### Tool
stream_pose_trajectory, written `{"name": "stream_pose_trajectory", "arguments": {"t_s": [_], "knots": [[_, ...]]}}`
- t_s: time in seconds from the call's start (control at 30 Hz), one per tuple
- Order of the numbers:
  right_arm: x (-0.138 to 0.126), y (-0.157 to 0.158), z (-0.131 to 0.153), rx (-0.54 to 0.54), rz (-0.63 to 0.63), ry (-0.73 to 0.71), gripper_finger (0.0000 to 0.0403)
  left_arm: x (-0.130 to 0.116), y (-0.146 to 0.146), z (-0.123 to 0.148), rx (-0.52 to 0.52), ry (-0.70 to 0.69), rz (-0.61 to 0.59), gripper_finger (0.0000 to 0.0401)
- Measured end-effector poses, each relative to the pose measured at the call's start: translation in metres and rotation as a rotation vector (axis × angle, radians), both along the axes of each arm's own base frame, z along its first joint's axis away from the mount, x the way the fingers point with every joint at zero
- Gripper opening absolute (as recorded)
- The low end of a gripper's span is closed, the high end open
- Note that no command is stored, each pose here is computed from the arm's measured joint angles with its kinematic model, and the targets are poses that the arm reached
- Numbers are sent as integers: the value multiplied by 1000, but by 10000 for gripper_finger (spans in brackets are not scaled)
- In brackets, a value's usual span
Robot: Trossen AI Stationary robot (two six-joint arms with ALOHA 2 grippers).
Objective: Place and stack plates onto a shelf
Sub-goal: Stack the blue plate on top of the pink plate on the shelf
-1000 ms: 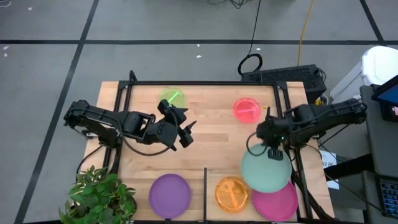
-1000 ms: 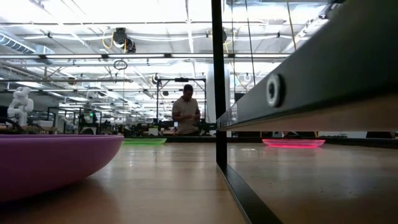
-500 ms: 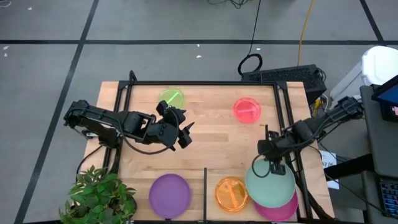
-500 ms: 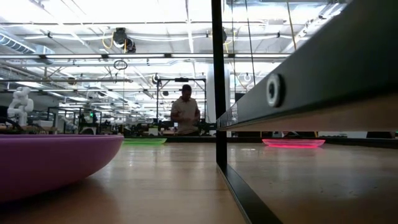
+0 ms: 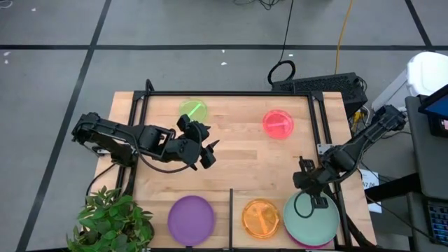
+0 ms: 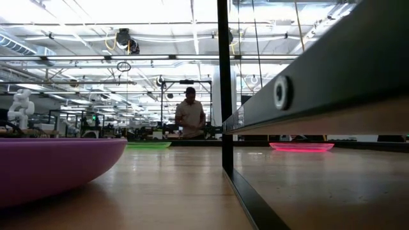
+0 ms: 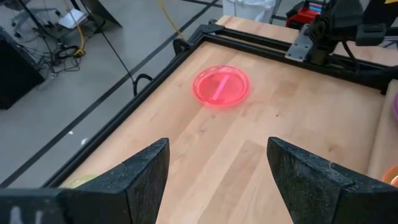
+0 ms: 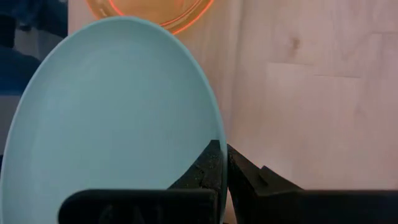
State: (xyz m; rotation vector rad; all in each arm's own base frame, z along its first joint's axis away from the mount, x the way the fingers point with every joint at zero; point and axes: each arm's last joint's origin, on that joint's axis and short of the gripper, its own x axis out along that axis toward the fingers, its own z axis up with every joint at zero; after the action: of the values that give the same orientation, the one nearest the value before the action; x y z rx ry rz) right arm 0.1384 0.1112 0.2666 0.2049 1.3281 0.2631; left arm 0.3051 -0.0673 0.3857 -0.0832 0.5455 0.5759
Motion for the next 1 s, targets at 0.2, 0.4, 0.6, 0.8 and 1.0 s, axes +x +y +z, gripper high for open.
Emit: {"name": "stream_pose_trajectory", "arguments": {"t_s": [0.2,0.4,0.6,0.8,1.0], "knots": [[-4,7,-7,7,36,-6,0,0,0,0,-2,3,-2,275],[-6,10,-15,9,55,-7,0,0,0,0,-1,3,-3,275],[-2,15,-26,49,66,-58,0,0,0,0,-1,3,-3,275],[-3,14,-31,48,68,-53,0,0,0,0,-4,5,-7,275],[-3,14,-31,45,78,-55,0,0,0,0,0,8,-11,275]]}}
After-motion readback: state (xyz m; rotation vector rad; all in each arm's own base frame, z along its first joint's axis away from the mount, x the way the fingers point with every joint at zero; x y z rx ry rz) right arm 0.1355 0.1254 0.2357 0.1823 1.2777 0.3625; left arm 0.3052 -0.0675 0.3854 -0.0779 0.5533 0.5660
